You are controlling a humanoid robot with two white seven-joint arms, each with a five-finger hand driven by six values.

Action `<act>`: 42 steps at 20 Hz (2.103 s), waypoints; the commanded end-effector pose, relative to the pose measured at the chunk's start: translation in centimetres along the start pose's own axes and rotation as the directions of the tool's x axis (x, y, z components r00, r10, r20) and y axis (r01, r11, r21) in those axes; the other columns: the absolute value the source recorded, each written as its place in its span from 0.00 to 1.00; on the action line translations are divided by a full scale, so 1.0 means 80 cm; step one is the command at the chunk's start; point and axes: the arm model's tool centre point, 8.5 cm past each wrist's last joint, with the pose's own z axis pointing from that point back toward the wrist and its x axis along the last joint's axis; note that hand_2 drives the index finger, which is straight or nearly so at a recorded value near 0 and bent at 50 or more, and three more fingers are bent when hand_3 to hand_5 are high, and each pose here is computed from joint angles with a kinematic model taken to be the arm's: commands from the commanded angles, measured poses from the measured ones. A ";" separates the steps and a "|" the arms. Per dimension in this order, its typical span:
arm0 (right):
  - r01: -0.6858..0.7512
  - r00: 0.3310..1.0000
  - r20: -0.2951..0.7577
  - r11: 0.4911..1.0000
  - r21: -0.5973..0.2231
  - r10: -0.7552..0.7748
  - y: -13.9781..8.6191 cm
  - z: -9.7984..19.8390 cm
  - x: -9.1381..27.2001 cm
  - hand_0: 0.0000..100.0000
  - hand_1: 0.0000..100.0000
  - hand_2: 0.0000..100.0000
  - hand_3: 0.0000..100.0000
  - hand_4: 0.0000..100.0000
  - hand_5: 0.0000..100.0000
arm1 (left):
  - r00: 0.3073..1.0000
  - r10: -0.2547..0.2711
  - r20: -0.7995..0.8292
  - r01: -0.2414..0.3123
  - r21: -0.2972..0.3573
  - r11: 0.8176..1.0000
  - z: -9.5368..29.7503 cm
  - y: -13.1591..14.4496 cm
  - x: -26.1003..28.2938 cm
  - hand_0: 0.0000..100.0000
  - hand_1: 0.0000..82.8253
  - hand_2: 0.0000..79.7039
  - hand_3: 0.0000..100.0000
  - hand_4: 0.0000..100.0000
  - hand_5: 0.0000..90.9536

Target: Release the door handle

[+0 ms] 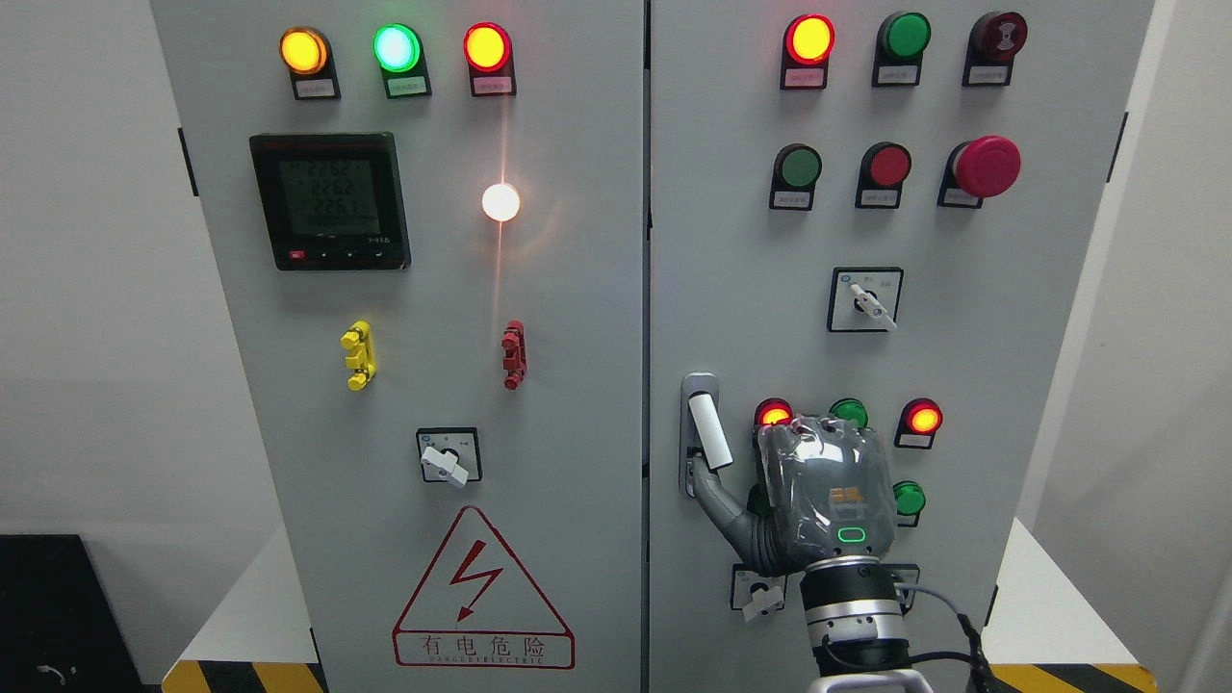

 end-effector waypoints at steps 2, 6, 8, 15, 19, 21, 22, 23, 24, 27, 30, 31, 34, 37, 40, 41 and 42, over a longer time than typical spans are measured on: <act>0.001 1.000 -0.004 1.000 -0.007 -0.001 -0.001 0.000 -0.001 0.44 0.19 0.94 1.00 0.92 0.98 | 1.000 0.003 -0.018 -0.003 0.000 1.000 0.001 0.000 -0.015 0.12 0.67 0.00 0.00 0.00 0.00; 0.002 1.000 -0.004 1.000 -0.009 -0.002 -0.003 0.000 -0.001 0.44 0.19 0.94 1.00 0.92 0.98 | 1.000 0.003 -0.020 -0.003 0.000 1.000 0.001 0.000 -0.015 0.12 0.67 0.00 0.00 0.00 0.00; 0.003 1.000 -0.004 1.000 -0.009 -0.003 -0.003 0.000 -0.001 0.44 0.19 0.94 1.00 0.92 0.98 | 1.000 0.003 -0.018 -0.003 0.000 1.000 0.001 0.000 -0.015 0.12 0.67 0.00 0.00 0.00 0.00; 0.002 1.000 -0.004 1.000 -0.009 -0.002 -0.002 0.000 -0.002 0.45 0.19 0.94 1.00 0.92 0.98 | 1.000 0.003 -0.018 -0.003 0.000 1.000 0.001 0.000 -0.015 0.12 0.67 0.00 0.00 0.00 0.00; 0.000 1.000 -0.004 1.000 -0.011 0.000 -0.003 0.000 -0.002 0.45 0.20 0.94 1.00 0.92 0.98 | 1.000 0.003 -0.018 -0.003 0.000 1.000 0.001 0.000 -0.015 0.12 0.67 0.00 0.00 0.00 0.00; 0.001 1.000 -0.004 1.000 -0.014 -0.001 -0.004 0.000 -0.001 0.45 0.20 0.94 1.00 0.92 0.98 | 1.000 0.003 -0.020 -0.003 0.000 1.000 0.001 0.000 -0.015 0.12 0.67 0.00 0.00 0.00 0.00; 0.000 1.000 -0.009 1.000 -0.014 0.000 -0.004 0.000 -0.004 0.45 0.20 0.94 1.00 0.92 0.98 | 1.000 0.003 -0.018 -0.003 0.000 1.000 0.001 0.000 -0.015 0.12 0.67 0.00 0.00 0.00 0.00; 0.000 1.000 -0.016 1.000 -0.015 0.000 -0.004 0.000 -0.007 0.45 0.20 0.94 1.00 0.92 0.98 | 1.000 0.003 -0.018 -0.003 0.000 1.000 0.001 0.000 -0.015 0.12 0.67 0.00 0.00 0.00 0.00; 0.000 1.000 -0.018 1.000 -0.015 0.000 -0.004 0.000 -0.008 0.45 0.20 0.94 1.00 0.92 0.98 | 1.000 0.003 -0.020 -0.003 0.000 1.000 0.001 0.000 -0.015 0.12 0.67 0.00 0.00 0.00 0.00; 0.000 1.000 -0.021 1.000 -0.018 0.000 -0.006 -0.001 -0.009 0.45 0.20 0.94 1.00 0.92 0.98 | 1.000 0.003 -0.018 -0.003 0.000 1.000 0.001 0.000 -0.015 0.12 0.67 0.00 0.00 0.00 0.00; 0.000 1.000 -0.021 1.000 -0.017 0.000 -0.005 0.000 -0.009 0.45 0.20 0.95 1.00 0.92 0.98 | 1.000 0.003 -0.018 -0.003 0.000 1.000 0.001 0.000 -0.015 0.12 0.67 0.00 0.00 0.00 0.00; 0.000 1.000 -0.021 1.000 -0.017 0.000 -0.005 0.000 -0.009 0.45 0.20 0.95 1.00 0.92 0.98 | 1.000 0.003 -0.020 -0.003 0.000 1.000 0.001 0.000 -0.015 0.12 0.67 0.00 0.00 0.00 0.00; 0.000 1.000 -0.021 1.000 -0.017 0.000 -0.005 0.000 -0.009 0.45 0.20 0.95 1.00 0.92 0.98 | 1.000 0.003 -0.020 -0.003 0.000 1.000 0.001 0.000 -0.015 0.12 0.67 0.00 0.00 0.00 0.00; 0.000 1.000 -0.021 1.000 -0.017 0.000 -0.005 0.000 -0.009 0.45 0.20 0.95 1.00 0.92 0.98 | 1.000 0.003 -0.020 -0.003 0.000 1.000 0.001 0.000 -0.015 0.12 0.67 0.00 0.00 0.00 0.00; 0.000 1.000 -0.022 1.000 -0.018 0.000 -0.005 0.000 -0.010 0.45 0.20 0.95 1.00 0.92 0.98 | 1.000 0.003 -0.018 -0.003 0.000 1.000 0.001 0.000 -0.015 0.12 0.67 0.00 0.00 0.00 0.00; 0.000 1.000 -0.022 1.000 -0.018 0.000 -0.005 0.000 -0.010 0.45 0.20 0.95 1.00 0.92 0.98 | 1.000 0.003 -0.020 -0.003 0.000 1.000 0.001 0.000 -0.015 0.12 0.67 0.00 0.00 0.00 0.00; -0.001 1.000 -0.024 1.000 -0.018 0.000 -0.005 0.000 -0.011 0.45 0.20 0.95 1.00 0.92 0.98 | 1.000 0.003 -0.018 -0.003 0.000 1.000 0.001 0.000 -0.015 0.12 0.67 0.00 0.00 0.00 0.00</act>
